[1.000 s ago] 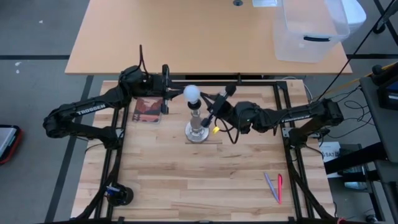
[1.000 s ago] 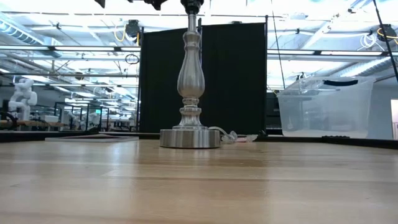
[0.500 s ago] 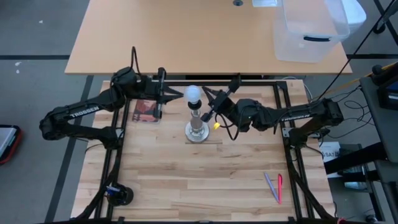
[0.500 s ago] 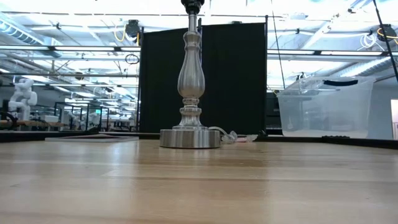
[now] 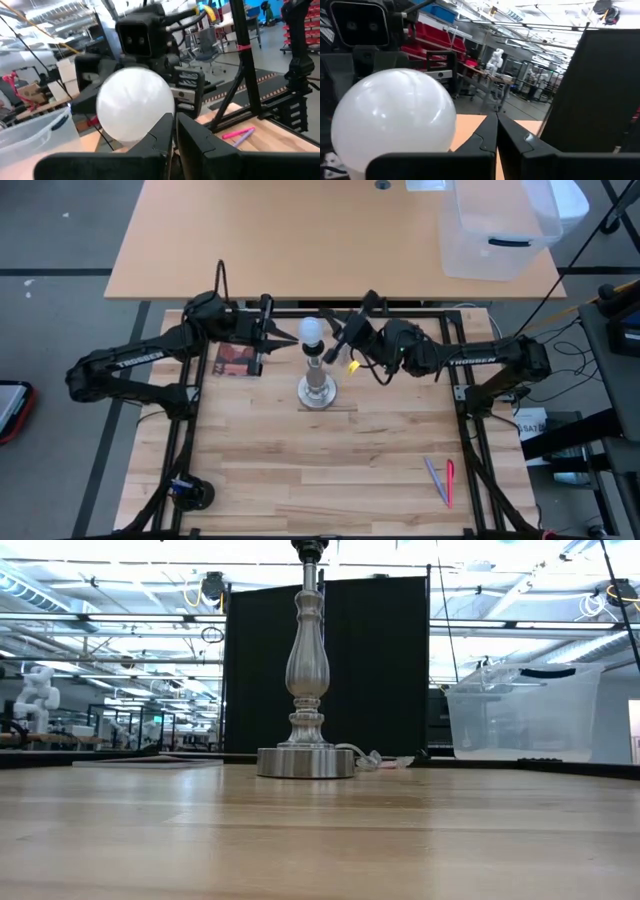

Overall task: Screw lightbulb
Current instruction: Insert the white lightbulb into the silver lamp

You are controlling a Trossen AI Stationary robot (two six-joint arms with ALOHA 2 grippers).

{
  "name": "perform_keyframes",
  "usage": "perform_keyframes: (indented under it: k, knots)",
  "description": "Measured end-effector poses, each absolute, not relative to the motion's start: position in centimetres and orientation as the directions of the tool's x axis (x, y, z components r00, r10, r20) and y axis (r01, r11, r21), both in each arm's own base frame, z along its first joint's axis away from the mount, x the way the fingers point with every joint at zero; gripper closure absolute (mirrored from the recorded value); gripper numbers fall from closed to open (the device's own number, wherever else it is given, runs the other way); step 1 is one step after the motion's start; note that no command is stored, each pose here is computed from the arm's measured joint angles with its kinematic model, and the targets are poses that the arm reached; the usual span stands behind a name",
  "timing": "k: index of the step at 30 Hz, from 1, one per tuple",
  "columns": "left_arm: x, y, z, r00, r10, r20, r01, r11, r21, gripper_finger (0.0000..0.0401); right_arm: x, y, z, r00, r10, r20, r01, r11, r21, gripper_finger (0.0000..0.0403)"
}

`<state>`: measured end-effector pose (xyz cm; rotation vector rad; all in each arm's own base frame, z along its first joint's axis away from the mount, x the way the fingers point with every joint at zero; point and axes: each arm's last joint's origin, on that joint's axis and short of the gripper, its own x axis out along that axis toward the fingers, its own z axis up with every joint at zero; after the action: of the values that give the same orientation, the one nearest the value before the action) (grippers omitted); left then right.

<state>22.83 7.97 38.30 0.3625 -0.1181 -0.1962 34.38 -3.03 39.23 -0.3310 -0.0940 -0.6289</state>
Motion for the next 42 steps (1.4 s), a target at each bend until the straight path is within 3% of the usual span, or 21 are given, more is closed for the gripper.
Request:
perform_keyframes:
  k: [9, 28, 42]
  knots:
    - [23.9, 8.6, 38.2, 0.976, -0.208, 0.066, 0.174, 0.924, 0.34, 0.0372, 34.3, -4.1, 39.1, 0.812, -0.557, 0.173, 0.583, 0.769, -0.261, 0.0403]
    - [23.6, 9.6, 38.1, 0.982, -0.18, 0.054, 0.153, 0.931, 0.33, 0.0372, 34.3, -0.8, 38.7, 0.803, -0.584, 0.121, 0.592, 0.756, -0.281, 0.0403]
    - [24.0, 10.9, 37.5, 0.995, -0.089, 0.043, 0.072, 0.953, 0.294, 0.0372, 34.5, 1.3, 37.9, 0.806, -0.588, 0.073, 0.578, 0.754, -0.312, 0.0403]
